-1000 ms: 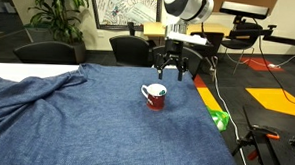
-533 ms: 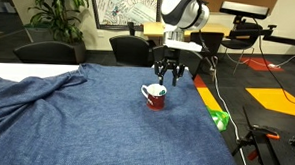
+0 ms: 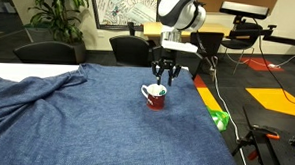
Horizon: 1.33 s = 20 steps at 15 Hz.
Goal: Put the marker on the table
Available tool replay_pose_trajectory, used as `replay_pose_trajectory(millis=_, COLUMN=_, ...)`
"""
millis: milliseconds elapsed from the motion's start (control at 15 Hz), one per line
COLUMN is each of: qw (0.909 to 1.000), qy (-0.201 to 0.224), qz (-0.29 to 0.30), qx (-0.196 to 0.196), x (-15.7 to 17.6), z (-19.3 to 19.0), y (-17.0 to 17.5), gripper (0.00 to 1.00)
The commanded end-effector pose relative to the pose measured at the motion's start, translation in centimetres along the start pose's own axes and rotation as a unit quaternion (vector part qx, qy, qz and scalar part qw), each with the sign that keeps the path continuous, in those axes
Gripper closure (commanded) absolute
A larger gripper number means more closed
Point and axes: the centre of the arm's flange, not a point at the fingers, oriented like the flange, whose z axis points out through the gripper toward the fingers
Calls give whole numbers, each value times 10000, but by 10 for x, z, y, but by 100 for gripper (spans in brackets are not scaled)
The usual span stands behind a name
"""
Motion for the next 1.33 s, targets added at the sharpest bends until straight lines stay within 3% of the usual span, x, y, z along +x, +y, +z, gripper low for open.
replay_pose_trajectory(millis=0, qw=9999, qy=111, qz=129, qx=-7, x=5, z=-2, y=-17, gripper=49)
replay_pose_trajectory(millis=1267, qw=9993, qy=20, qz=180, qx=-312, x=19, z=39, y=-31, gripper=57)
